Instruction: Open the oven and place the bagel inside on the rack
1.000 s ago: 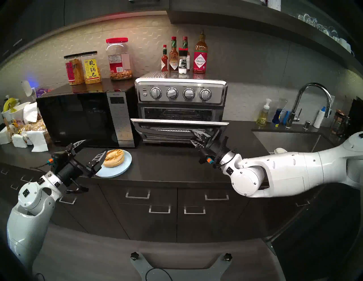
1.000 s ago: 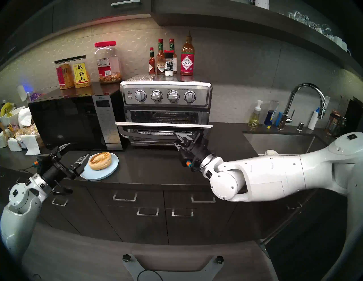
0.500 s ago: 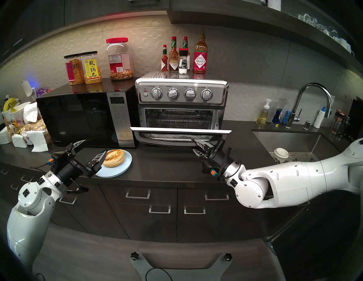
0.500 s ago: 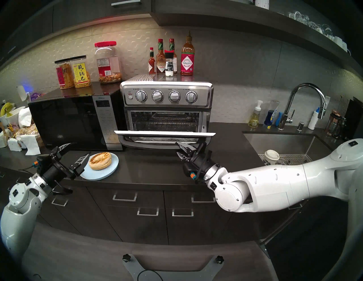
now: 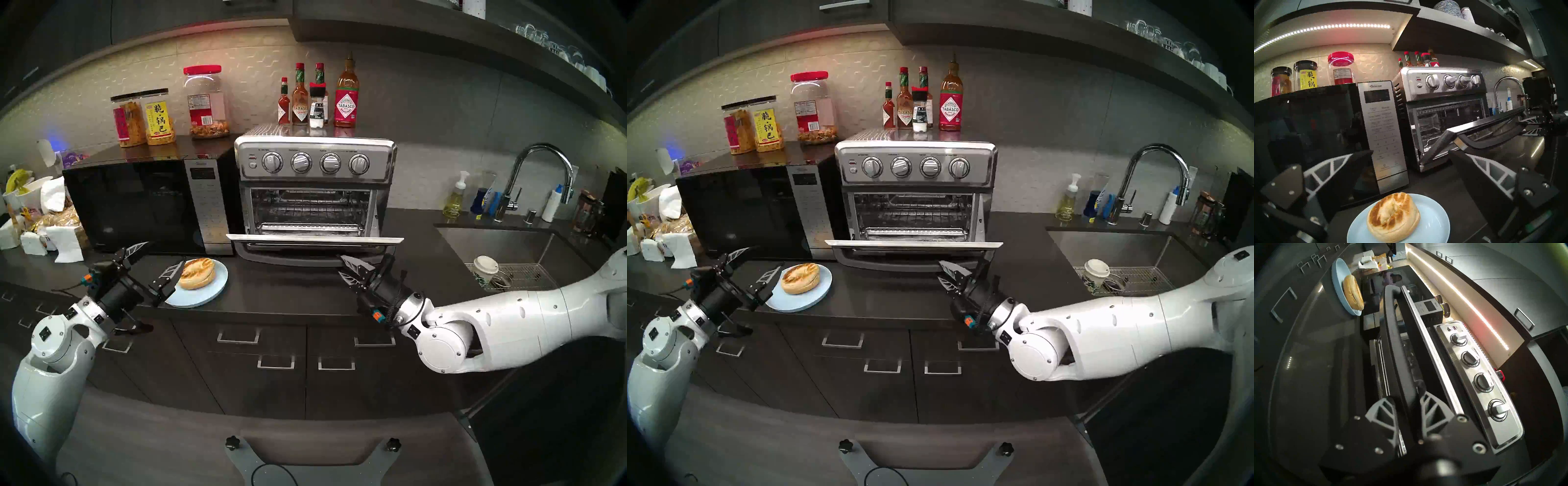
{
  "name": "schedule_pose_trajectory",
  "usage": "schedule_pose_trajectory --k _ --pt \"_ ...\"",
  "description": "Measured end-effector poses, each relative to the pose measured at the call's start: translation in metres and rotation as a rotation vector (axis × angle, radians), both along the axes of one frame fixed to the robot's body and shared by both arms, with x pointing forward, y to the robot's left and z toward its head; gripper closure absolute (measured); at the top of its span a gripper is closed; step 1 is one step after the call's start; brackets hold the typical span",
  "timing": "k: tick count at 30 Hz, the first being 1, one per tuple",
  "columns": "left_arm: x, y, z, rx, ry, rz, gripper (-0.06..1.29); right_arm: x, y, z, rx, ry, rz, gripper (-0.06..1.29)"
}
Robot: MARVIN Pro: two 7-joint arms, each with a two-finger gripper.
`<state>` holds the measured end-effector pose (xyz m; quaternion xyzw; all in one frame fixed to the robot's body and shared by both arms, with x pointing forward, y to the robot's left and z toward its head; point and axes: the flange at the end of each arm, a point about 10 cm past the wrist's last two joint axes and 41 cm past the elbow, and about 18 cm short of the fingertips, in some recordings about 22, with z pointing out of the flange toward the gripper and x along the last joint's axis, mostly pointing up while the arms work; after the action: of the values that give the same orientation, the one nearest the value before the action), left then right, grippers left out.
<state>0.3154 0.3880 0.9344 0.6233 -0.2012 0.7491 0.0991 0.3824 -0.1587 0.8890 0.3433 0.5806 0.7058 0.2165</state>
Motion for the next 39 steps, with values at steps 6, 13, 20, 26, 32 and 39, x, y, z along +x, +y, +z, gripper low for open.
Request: schedule_pose_trajectory --k 6,13,20,26,32,39 --pt "0.0 0.0 0.0 0.0 0.0 0.0 -0.03 -0.011 -0.002 -0.007 0.008 0.0 -0.002 1.1" --pt "0.0 0.0 0.0 0.0 0.0 0.0 -0.03 -0.014 -0.002 -0.017 0.016 0.023 -0.023 1.25" --pt "0.0 0.0 0.0 0.0 0.0 0.0 -0.03 -0.01 -0.001 -0.018 0.029 0.035 -0.041 1.25" --pt "0.0 0.0 0.0 0.0 0.0 0.0 -0.03 0.002 -0.004 -0.016 0.043 0.063 -0.089 1.25" --pt "0.0 0.0 0.0 0.0 0.0 0.0 -0.03 0.011 -0.011 -0.02 0.039 0.098 -0.121 1.25" --pt "0.0 0.0 0.0 0.0 0.0 0.0 -0.03 0.001 -0.014 -0.024 0.036 0.114 -0.101 1.25"
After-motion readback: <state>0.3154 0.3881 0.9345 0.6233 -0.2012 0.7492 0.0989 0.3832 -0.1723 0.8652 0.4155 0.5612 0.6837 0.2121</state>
